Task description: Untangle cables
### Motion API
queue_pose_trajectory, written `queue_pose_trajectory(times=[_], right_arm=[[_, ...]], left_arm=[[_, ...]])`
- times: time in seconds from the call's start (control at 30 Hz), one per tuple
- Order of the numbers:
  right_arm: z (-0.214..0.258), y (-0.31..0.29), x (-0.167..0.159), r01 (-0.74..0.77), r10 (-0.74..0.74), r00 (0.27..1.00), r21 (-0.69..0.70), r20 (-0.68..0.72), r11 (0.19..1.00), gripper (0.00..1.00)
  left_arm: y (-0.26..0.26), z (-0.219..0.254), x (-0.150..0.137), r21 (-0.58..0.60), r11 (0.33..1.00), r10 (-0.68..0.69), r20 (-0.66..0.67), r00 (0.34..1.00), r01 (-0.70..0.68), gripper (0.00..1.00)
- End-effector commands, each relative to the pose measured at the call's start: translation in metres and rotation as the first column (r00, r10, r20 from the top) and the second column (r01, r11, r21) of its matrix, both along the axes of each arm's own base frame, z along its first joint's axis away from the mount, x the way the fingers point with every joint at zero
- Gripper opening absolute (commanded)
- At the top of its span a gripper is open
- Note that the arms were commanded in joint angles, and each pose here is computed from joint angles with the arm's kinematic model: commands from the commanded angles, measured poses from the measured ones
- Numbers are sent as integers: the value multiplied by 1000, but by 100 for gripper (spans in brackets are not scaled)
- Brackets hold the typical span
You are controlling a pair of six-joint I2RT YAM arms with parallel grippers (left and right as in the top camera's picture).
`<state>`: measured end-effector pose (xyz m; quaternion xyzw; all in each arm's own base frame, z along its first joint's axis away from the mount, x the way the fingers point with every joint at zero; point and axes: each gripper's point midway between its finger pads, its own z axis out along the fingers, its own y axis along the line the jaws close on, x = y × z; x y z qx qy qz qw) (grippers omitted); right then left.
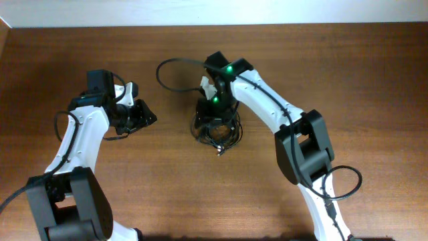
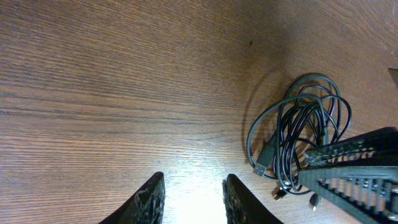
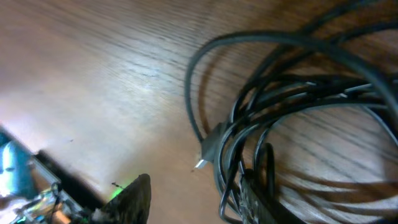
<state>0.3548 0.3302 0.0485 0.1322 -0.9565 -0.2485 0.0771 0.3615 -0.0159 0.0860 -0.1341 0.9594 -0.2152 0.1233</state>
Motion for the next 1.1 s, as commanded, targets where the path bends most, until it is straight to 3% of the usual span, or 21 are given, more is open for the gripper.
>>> queue_pose_trajectory(times=[0.0, 0.13, 0.17, 0.2, 0.23, 0.37, 0.43, 0.5, 0.57, 0.63, 0.67, 0.77, 0.83, 0.9, 1.07], right_arm=[[-27, -34, 11, 68, -40, 993, -255, 112, 965, 47], [-48, -41, 3, 63, -37, 995, -281, 98, 958, 47], [-52, -41, -1, 59, -38, 996, -276, 81, 959, 39], [-51, -39, -4, 55, -39, 997, -263, 64, 963, 8], [-48, -36, -7, 53, -44, 998, -235, 43, 970, 4], [7, -9, -7, -9, 9, 1000, 7, -17, 1000, 4], [64, 10, -23, -150, 160, 987, 271, -18, 951, 4], [108, 7, -32, -230, 242, 970, 425, 25, 875, 4], [132, 3, -34, -238, 256, 966, 531, 40, 813, 4], [147, -3, -29, -215, 242, 970, 610, 40, 762, 4], [148, -5, -27, -207, 233, 972, 618, 39, 758, 4], [150, -4, -27, -203, 232, 972, 627, 37, 752, 4], [161, 1, -27, -194, 229, 973, 678, 39, 709, 4], [165, 2, -23, -198, 222, 973, 701, 58, 685, 4], [170, 3, -19, -197, 213, 974, 724, 71, 661, 4]], left_arm=[[-2, 0, 2, -13, 1000, -7, 3, 1000, 7, 32], [-2, 0, 2, -13, 1000, -7, 3, 1000, 7, 32], [-2, 0, 2, -13, 1000, -7, 3, 1000, 7, 32], [-2, 0, 2, -13, 1000, -7, 3, 1000, 7, 32], [-2, 0, 2, -13, 1000, -7, 3, 1000, 7, 32], [-2, 0, 2, -13, 1000, -7, 3, 1000, 7, 32], [-16, 8, 3, -96, 994, -56, 39, 998, 59, 31], [-45, 38, 7, -290, 932, -164, 192, 967, 216, 33], [-66, 82, 7, -474, 800, -189, 384, 904, 368, 36], [-75, 124, 5, -574, 654, -159, 532, 832, 493, 43], [-77, 130, 5, -580, 631, -157, 556, 817, 516, 48], [-84, 125, 5, -602, 638, -165, 503, 849, 481, 46], [-89, 96, 11, -584, 745, -151, 320, 935, 320, 45], [-92, 80, 12, -575, 794, -109, 187, 976, 198, 51], [-99, 80, 10, -607, 782, -87, 113, 990, 138, 68]])
